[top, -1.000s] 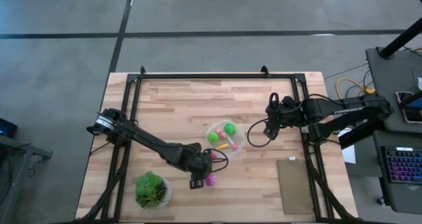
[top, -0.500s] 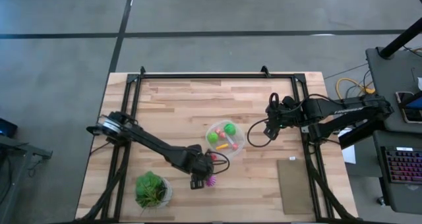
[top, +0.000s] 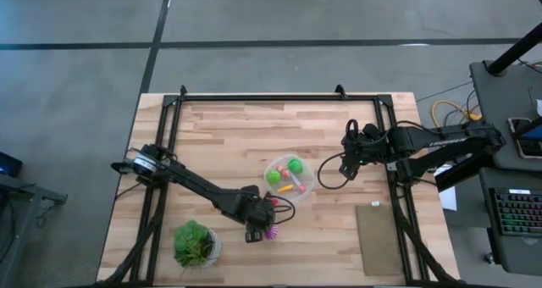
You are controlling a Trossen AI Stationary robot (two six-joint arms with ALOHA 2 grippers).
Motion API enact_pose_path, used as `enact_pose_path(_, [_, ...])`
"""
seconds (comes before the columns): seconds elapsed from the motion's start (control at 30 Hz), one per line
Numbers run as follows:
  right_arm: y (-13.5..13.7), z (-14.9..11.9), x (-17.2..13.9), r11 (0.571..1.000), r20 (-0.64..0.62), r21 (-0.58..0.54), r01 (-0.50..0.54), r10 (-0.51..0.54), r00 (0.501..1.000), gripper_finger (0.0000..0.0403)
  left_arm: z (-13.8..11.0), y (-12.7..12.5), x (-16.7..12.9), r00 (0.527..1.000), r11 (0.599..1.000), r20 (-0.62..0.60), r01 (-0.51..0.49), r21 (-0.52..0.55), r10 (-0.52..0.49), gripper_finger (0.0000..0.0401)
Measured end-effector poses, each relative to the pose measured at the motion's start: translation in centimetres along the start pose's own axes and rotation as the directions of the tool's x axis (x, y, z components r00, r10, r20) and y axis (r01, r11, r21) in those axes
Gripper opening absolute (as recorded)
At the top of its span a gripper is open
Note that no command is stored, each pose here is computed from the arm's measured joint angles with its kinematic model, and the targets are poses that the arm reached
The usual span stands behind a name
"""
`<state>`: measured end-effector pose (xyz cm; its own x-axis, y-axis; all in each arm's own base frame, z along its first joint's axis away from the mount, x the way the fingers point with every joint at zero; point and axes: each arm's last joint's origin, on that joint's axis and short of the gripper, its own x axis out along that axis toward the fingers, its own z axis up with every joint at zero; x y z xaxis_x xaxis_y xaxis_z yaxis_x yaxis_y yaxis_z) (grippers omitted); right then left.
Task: Pick and placing Produce into tupperware
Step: Put the orange carrot into the transparent bin
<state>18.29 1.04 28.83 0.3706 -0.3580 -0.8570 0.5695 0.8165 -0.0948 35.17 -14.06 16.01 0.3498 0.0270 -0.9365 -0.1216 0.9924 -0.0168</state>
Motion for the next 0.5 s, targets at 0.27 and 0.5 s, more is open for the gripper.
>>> enact_pose_path(0.27, [0.0, 0.0, 0.0, 1.000, -0.003, -0.001, 0.002, -0.002, 1.000, 0.0231, 0.2, 0.0, -0.3, 1.000, 1.000, 0.007, 0.005, -0.002, -0.005, 0.0144])
enact_pose_path(0.5, [0.0, -0.1, 0.0, 1.000, -0.006, -0.003, 0.004, -0.004, 1.000, 0.0231, 0.6, 0.6, -3.1, 1.000, 1.000, 0.014, 0.001, -0.011, -0.001, 0.0151])
